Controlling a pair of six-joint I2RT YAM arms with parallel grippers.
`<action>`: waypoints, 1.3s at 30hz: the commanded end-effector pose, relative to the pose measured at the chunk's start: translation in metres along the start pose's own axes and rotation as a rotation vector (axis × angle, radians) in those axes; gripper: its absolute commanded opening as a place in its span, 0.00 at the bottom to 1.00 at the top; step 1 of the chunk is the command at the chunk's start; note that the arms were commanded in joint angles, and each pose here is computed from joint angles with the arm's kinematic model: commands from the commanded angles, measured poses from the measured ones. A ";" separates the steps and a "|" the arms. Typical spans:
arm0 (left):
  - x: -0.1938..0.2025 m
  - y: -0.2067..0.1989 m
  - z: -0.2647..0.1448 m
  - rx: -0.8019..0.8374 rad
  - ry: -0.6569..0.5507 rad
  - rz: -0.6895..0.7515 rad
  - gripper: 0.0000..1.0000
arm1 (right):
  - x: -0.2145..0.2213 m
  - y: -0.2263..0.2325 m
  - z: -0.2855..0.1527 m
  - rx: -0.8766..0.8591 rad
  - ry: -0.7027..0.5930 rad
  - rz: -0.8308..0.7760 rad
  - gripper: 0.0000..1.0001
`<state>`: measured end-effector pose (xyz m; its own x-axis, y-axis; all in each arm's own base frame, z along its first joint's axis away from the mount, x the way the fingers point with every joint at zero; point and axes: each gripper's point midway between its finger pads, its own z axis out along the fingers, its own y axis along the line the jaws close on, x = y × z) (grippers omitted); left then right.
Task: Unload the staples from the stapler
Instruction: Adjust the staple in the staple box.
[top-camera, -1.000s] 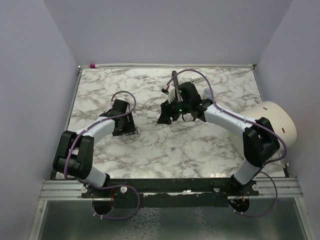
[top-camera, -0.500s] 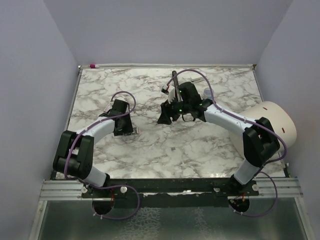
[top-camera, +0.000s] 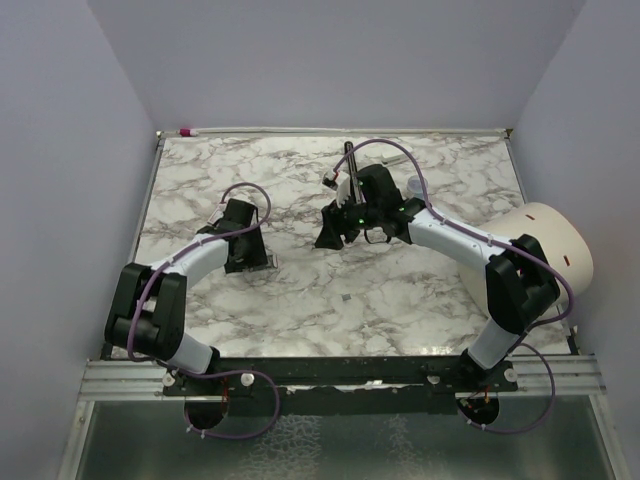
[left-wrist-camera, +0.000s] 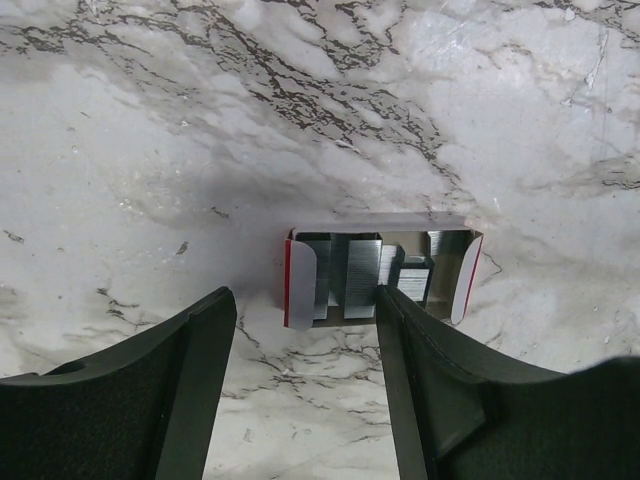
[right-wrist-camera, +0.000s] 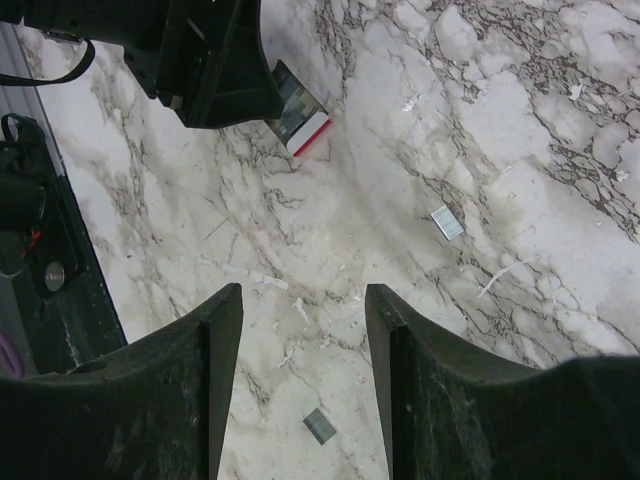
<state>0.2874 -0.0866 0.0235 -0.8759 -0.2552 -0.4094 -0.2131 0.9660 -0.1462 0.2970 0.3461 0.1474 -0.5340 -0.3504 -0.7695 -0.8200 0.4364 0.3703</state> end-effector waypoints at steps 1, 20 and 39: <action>-0.011 -0.001 -0.015 -0.004 -0.042 -0.005 0.61 | -0.001 0.001 0.001 -0.024 -0.010 -0.016 0.53; 0.001 0.000 0.003 -0.006 0.009 0.006 0.65 | -0.001 0.003 0.001 -0.035 -0.008 -0.013 0.53; -0.004 -0.001 -0.003 -0.003 -0.010 0.003 0.61 | 0.003 0.003 0.004 -0.043 0.004 -0.005 0.53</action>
<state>0.2848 -0.0849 0.0221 -0.8804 -0.2527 -0.4014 -0.2158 0.9670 -0.1356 0.2939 0.3477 0.1472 -0.5363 -0.3529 -0.7667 -0.8231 0.4197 0.3825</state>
